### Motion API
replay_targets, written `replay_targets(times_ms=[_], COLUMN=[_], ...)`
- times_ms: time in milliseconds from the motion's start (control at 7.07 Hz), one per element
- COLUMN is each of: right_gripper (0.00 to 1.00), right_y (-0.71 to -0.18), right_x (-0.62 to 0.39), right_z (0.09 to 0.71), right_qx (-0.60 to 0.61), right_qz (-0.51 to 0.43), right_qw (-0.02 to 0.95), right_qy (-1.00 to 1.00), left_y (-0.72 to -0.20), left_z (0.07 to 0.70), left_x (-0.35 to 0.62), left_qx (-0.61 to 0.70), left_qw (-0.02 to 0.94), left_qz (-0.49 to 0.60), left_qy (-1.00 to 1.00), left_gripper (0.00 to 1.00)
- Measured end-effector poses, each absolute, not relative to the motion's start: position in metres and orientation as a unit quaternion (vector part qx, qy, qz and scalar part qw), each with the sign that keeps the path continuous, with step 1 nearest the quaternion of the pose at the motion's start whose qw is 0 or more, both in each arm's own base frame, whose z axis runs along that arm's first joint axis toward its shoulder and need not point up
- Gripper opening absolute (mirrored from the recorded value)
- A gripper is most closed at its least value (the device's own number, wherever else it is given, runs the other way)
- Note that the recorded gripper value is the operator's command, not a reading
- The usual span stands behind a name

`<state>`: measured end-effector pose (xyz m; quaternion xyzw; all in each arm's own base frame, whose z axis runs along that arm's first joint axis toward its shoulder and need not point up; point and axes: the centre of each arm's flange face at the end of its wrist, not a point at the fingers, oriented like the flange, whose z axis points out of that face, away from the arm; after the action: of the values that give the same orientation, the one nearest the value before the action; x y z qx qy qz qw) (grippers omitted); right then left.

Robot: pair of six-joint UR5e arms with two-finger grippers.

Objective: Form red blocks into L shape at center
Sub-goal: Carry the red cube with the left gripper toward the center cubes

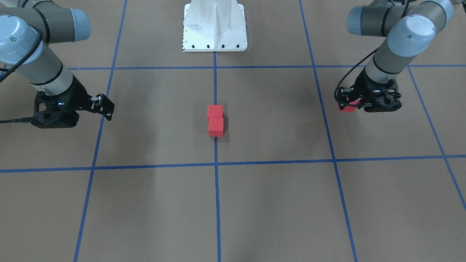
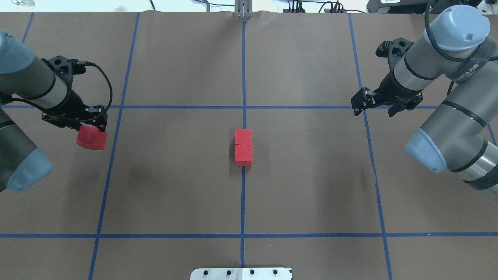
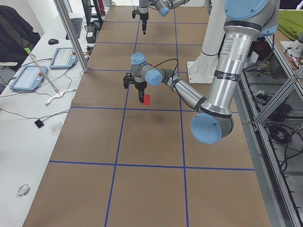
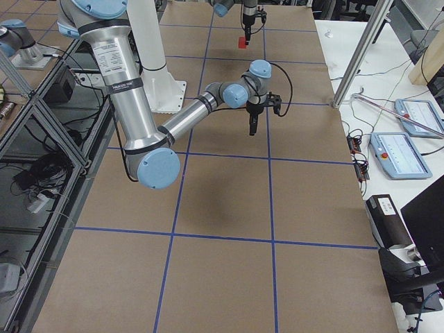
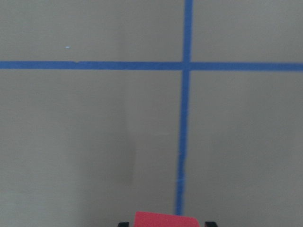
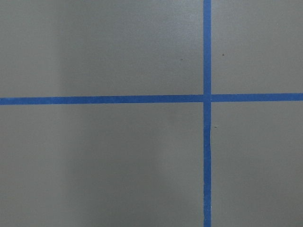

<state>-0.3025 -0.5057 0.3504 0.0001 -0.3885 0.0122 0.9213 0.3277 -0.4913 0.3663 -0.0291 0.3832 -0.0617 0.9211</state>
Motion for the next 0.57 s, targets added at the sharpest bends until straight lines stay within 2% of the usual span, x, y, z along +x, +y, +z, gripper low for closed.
replay_targets(times_ms=[566], right_gripper=[1.0], right_y=[-0.512], right_x=[-0.29], right_z=[0.36], right_qx=[0.005], right_qz=[0.019], right_qw=[0.922], right_qy=[-0.387], left_y=[-0.507], left_z=[0.257], left_x=[0.475], left_qx=[-0.148], left_qw=[0.872], left_qz=[-0.278], left_qy=[0.375], left_gripper=[0.0])
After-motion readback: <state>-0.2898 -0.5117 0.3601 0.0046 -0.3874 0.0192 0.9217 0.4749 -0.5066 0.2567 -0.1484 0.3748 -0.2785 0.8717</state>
